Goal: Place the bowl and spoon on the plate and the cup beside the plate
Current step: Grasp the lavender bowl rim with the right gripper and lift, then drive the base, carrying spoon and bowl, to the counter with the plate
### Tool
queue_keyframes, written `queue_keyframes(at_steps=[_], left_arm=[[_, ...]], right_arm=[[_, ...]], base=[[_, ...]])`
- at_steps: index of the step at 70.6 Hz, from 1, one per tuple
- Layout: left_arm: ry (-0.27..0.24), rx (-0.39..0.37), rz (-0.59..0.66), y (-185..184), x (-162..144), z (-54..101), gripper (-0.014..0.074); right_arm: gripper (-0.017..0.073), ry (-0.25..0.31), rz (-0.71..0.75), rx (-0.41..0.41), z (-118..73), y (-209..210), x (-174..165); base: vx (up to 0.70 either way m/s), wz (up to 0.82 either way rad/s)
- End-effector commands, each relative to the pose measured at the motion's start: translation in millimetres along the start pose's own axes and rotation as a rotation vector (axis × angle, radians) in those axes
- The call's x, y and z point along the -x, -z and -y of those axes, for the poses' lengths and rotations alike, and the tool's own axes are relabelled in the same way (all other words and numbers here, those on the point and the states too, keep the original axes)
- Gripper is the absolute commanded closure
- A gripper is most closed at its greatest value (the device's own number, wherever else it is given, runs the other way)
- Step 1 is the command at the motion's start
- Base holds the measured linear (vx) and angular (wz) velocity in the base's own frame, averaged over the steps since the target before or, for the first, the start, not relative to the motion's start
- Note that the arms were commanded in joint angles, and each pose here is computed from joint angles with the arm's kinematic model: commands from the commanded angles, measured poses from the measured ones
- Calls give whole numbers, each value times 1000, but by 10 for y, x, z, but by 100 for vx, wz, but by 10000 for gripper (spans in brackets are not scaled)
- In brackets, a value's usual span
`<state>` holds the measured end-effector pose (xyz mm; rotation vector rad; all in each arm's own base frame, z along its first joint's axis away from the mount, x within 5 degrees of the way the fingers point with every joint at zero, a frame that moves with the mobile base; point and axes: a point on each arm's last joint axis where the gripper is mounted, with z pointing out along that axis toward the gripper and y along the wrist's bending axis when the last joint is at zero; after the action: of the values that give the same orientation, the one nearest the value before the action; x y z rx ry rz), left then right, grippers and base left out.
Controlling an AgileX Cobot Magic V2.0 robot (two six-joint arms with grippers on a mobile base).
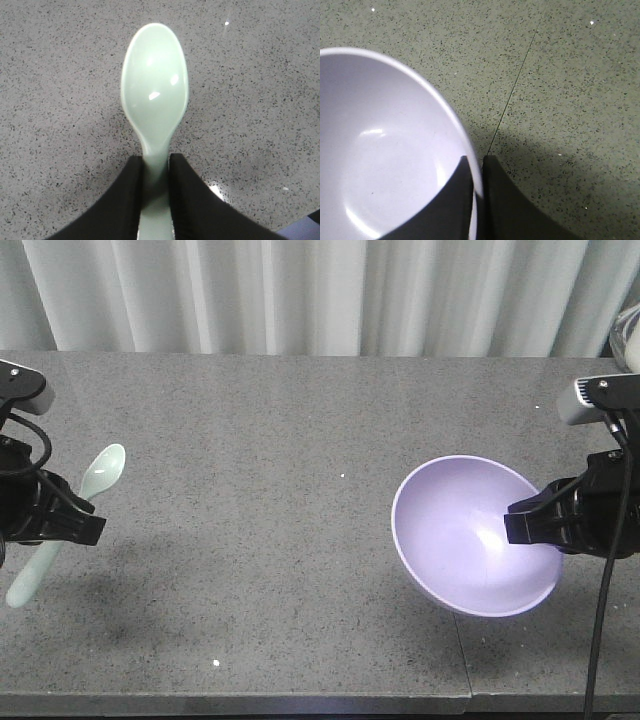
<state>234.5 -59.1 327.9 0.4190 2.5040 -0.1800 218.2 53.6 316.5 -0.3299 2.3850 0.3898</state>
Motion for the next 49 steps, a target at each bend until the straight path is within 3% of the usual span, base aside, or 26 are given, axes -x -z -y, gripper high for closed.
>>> queue_keyframes(at_steps=[1,49], left_arm=[[6,-3,100,132,90,24,514],[6,-3,100,132,90,24,514]], right_arm=[[564,-6,109,-9,-24,115,120],[562,-6,108,-9,-24,115,119]], base=[[0,0],[0,0]])
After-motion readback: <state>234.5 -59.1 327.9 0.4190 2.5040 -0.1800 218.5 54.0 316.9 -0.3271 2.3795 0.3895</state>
